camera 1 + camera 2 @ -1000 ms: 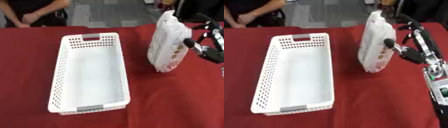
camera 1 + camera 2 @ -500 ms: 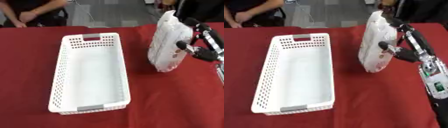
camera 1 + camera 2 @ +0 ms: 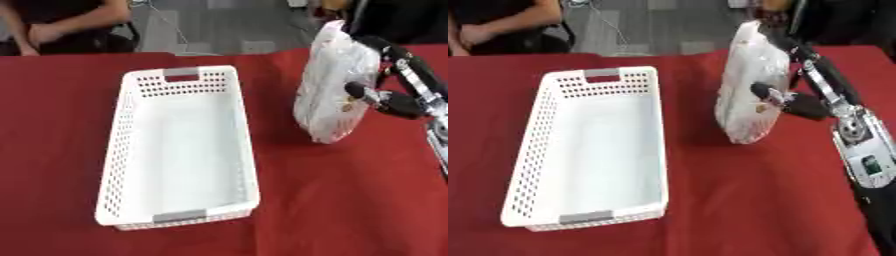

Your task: Pick up objects on the table and place them in the box.

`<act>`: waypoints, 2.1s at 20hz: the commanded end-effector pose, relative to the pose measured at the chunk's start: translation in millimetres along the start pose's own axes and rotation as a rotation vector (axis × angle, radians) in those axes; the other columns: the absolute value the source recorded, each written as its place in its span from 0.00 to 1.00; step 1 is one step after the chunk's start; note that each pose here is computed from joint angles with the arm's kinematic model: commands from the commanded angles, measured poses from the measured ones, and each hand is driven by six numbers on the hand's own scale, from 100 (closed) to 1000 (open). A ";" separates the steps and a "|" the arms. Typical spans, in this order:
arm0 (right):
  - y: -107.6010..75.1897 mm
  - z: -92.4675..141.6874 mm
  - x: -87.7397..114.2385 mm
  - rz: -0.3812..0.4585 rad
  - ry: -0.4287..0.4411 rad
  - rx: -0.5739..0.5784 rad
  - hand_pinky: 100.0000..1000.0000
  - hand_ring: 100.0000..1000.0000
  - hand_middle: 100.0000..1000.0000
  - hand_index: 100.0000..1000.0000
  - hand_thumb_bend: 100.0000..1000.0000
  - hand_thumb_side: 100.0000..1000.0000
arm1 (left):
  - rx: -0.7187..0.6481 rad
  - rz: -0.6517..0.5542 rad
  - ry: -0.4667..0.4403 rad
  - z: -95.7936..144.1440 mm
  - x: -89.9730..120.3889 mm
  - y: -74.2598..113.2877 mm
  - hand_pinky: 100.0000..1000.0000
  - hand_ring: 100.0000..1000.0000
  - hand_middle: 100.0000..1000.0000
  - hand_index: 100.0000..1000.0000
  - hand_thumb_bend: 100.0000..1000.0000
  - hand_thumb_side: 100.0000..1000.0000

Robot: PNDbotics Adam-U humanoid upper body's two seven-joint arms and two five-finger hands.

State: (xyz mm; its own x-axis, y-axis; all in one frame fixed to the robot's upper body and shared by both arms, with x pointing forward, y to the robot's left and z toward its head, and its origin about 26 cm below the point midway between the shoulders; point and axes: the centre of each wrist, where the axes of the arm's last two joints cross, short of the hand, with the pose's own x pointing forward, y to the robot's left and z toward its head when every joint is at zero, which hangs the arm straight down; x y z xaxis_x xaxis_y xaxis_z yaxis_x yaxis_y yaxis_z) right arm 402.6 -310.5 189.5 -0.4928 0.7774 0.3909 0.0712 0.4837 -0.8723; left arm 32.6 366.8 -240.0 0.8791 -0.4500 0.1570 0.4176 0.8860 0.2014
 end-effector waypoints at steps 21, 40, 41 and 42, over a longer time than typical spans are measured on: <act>-19.1 -5.9 9.8 0.140 -0.043 -0.013 0.00 0.40 0.45 0.69 0.37 0.31 | 0.022 -0.010 0.013 2.7 -5.6 11.1 0.61 0.57 0.65 0.78 0.00 0.17; -16.1 0.9 10.0 0.110 -0.045 -0.178 0.00 0.00 0.00 0.15 0.00 0.00 | 0.020 -0.012 0.013 2.6 -5.1 10.9 0.61 0.57 0.65 0.78 0.00 0.17; -16.1 1.0 10.3 0.113 -0.046 -0.181 0.00 0.00 0.00 0.14 0.00 0.00 | 0.020 -0.012 0.013 2.6 -5.1 11.0 0.61 0.57 0.65 0.78 0.00 0.17; -16.2 0.9 10.8 0.118 -0.049 -0.182 0.00 0.00 0.00 0.12 0.00 0.00 | 0.020 -0.012 0.013 2.6 -5.1 11.0 0.61 0.57 0.65 0.78 0.00 0.17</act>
State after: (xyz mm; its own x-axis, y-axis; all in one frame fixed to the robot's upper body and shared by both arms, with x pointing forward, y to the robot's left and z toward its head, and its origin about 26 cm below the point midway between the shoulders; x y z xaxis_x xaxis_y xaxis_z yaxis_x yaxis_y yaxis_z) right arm 398.2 -307.2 195.9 -0.5031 0.8097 0.3023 0.2503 0.4713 -0.8457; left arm 32.7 366.8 -240.0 0.8762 -0.4566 0.1544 0.4243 0.8827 0.2023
